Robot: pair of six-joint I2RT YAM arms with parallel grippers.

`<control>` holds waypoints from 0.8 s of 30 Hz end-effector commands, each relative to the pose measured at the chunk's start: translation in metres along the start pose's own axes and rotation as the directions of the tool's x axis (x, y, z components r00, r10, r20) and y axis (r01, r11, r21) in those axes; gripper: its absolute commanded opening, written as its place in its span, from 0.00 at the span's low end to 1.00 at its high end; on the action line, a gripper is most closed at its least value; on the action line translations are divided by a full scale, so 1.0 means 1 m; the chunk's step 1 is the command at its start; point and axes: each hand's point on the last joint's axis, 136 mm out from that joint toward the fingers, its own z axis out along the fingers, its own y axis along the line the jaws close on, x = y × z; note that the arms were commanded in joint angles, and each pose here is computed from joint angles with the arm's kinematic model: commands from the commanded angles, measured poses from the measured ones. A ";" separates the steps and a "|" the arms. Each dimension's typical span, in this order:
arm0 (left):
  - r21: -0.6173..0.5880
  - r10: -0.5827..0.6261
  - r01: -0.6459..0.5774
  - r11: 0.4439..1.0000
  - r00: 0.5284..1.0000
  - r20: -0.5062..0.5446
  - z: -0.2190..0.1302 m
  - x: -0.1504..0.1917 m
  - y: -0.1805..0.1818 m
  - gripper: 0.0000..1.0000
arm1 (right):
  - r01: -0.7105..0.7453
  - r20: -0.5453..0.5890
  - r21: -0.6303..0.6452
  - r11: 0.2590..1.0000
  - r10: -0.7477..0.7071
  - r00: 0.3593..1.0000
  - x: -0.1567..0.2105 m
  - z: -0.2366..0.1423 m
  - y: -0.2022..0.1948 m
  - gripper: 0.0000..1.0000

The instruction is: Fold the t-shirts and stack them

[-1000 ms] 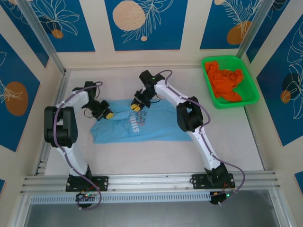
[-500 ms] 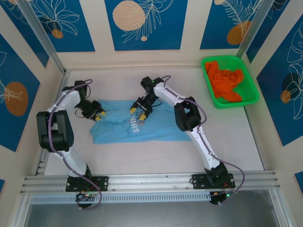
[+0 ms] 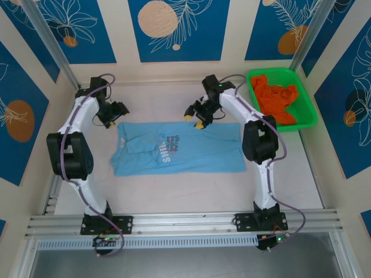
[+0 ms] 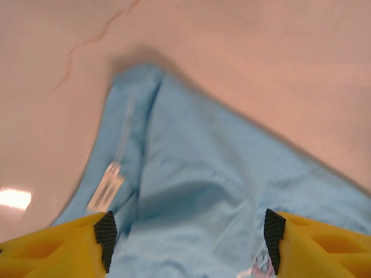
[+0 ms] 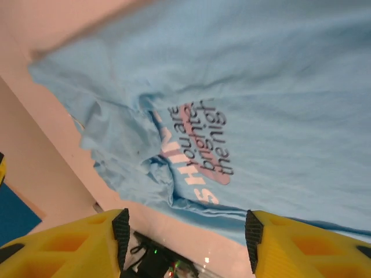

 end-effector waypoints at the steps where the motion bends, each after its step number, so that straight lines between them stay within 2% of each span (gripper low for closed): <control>1: -0.058 0.098 -0.100 0.993 0.994 -0.037 0.036 -0.006 0.005 0.68 | -0.017 0.072 0.126 0.992 0.008 0.997 -0.023 -0.008 -0.046 0.56; 5: -0.053 0.119 -0.123 0.991 0.990 -0.080 0.068 -0.010 0.002 0.63 | -0.047 0.124 0.203 0.978 0.022 0.992 -0.044 -0.014 -0.085 0.56; 12: -0.096 0.131 -0.144 0.985 0.983 -0.126 0.095 0.001 -0.014 0.59 | -0.077 0.128 0.297 0.952 0.041 0.991 -0.061 -0.013 -0.134 0.54; 18: -0.237 0.143 -0.180 0.955 0.976 -0.165 0.127 -0.002 -0.003 0.50 | -0.096 0.082 0.348 0.933 0.071 0.994 -0.054 -0.001 -0.158 0.54; 22: -0.283 0.144 -0.176 0.943 0.981 -0.131 0.144 -0.019 -0.008 0.48 | -0.130 0.037 0.370 0.920 0.126 0.991 -0.037 0.009 -0.167 0.54; 24: -0.268 0.135 -0.160 0.950 0.985 -0.110 0.155 -0.028 -0.018 0.47 | -0.153 0.013 0.374 0.915 0.160 0.987 -0.026 0.014 -0.172 0.54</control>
